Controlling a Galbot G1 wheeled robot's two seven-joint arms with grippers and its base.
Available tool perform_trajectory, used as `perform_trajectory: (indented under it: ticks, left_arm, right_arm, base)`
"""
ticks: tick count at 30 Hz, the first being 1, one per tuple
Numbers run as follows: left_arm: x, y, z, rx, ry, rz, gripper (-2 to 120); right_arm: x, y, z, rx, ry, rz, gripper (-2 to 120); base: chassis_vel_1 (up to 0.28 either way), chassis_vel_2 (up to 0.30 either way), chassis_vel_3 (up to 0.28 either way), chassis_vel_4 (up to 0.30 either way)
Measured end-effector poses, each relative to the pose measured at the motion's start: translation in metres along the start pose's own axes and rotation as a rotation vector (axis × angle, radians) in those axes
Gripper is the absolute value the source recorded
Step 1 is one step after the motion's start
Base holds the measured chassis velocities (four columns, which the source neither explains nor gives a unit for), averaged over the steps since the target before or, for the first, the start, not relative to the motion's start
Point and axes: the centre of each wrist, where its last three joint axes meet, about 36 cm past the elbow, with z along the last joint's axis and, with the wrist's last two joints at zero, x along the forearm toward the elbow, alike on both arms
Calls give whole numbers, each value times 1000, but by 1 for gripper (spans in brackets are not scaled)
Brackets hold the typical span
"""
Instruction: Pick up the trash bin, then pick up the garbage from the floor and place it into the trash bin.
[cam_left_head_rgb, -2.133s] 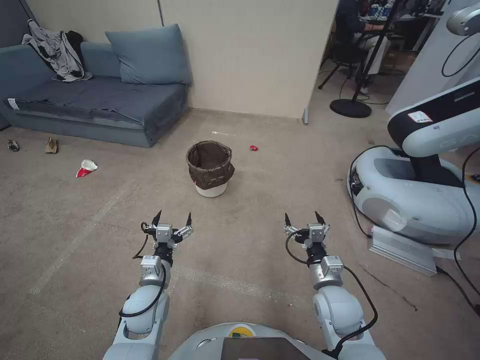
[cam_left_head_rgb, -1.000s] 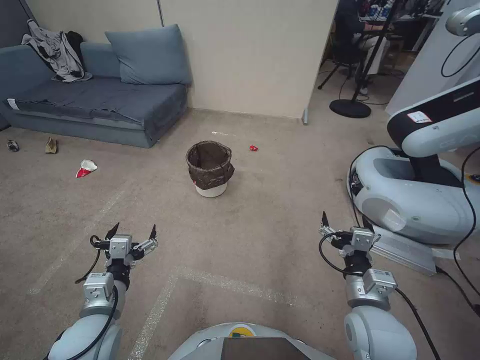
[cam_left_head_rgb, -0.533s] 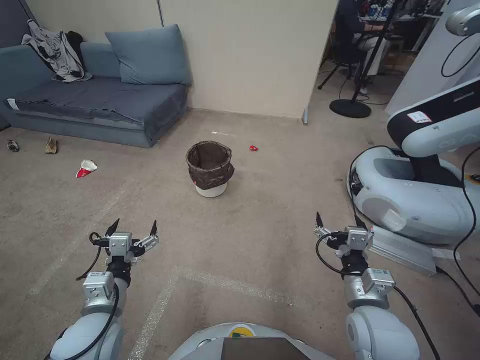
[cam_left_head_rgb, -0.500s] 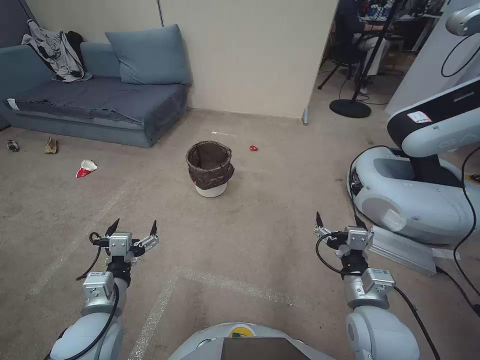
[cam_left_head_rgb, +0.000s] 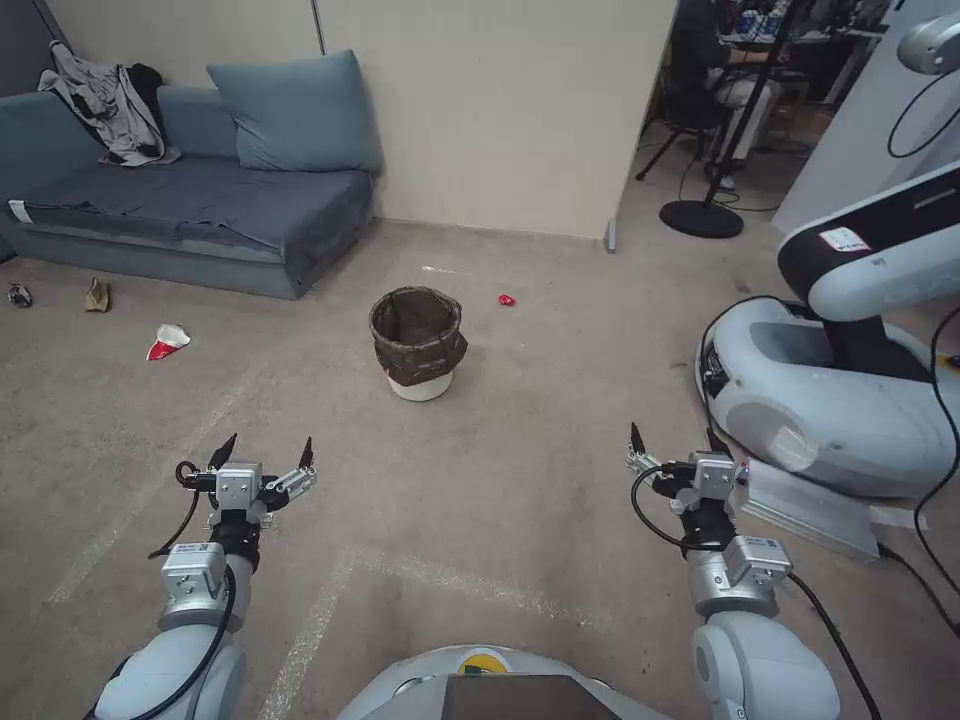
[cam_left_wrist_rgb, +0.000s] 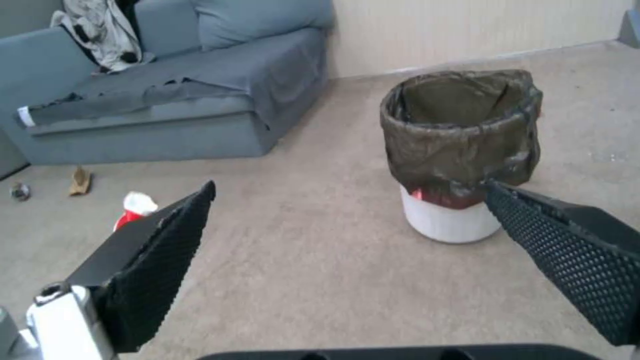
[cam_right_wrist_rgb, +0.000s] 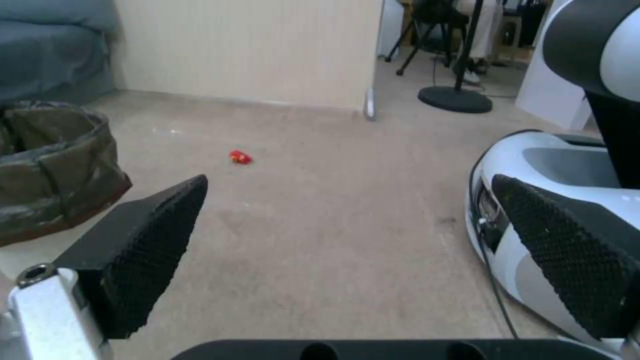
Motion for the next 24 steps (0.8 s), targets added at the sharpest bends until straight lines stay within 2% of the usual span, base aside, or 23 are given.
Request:
perform_trajectory:
  ticks: [24]
  left_arm:
    - [-3, 4, 6, -2, 10, -6, 100]
  right_arm:
    - [-1, 1, 2, 13, 3, 0, 100]
  base:
    - [-82, 80, 83, -79]
